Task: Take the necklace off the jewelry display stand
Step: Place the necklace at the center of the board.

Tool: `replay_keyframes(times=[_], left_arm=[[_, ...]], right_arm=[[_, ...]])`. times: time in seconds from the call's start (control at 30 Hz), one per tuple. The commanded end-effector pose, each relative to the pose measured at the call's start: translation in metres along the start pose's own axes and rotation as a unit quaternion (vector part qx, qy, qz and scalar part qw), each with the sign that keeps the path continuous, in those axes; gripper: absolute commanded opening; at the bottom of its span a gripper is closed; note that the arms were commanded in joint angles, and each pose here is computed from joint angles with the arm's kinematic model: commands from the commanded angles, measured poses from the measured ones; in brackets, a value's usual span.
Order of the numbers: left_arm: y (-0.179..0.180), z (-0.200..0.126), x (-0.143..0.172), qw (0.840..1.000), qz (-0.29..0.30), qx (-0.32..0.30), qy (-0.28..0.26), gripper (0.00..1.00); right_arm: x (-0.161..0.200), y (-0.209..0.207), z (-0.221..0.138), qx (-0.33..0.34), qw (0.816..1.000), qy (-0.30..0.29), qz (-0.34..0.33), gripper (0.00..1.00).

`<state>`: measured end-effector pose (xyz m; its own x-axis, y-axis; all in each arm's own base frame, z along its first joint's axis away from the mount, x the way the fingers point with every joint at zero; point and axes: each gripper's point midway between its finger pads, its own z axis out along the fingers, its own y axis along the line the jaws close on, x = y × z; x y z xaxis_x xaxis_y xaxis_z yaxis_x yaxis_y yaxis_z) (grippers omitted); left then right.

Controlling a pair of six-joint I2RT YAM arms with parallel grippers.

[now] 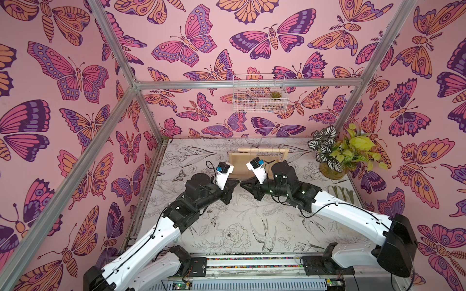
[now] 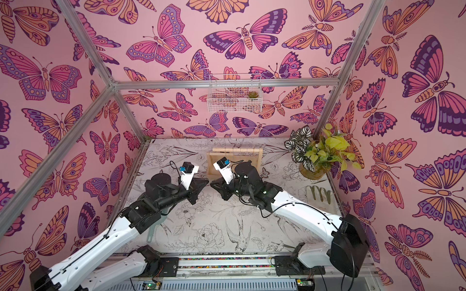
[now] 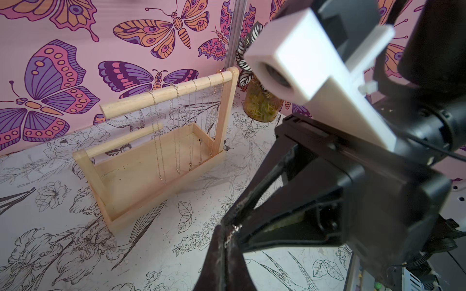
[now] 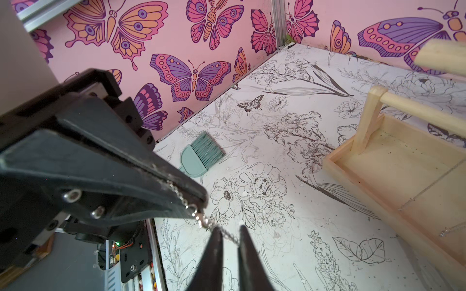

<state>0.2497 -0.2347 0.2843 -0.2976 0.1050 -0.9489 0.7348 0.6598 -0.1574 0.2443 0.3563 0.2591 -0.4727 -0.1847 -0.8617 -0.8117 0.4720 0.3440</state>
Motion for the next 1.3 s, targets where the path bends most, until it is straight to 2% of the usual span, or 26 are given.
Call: replay_keyframes(times=[0.0, 0.4, 0.93, 1.27], left_arm=[[-0.001, -0.001, -0.008, 1.000, 0.004, 0.003, -0.009, 0.00], [-0.003, -0.003, -0.008, 1.000, 0.007, 0.007, -0.007, 0.00], [-0.004, -0.001, -0.005, 1.000, 0.004, 0.011, -0.001, 0.00], [-0.004, 0.000, -0.006, 1.000, 0.006, 0.012, -0.002, 0.00]], right_arm=[[-0.005, 0.015, -0.002, -0.019, 1.000, 0.003, -0.017, 0.27], [-0.010, 0.025, -0.008, -0.031, 0.999, -0.005, -0.031, 0.28], [-0.021, 0.030, -0.006, -0.033, 0.999, -0.012, -0.039, 0.18], [-0.021, 0.029, -0.003, -0.031, 0.999, -0.009, -0.038, 0.00]])
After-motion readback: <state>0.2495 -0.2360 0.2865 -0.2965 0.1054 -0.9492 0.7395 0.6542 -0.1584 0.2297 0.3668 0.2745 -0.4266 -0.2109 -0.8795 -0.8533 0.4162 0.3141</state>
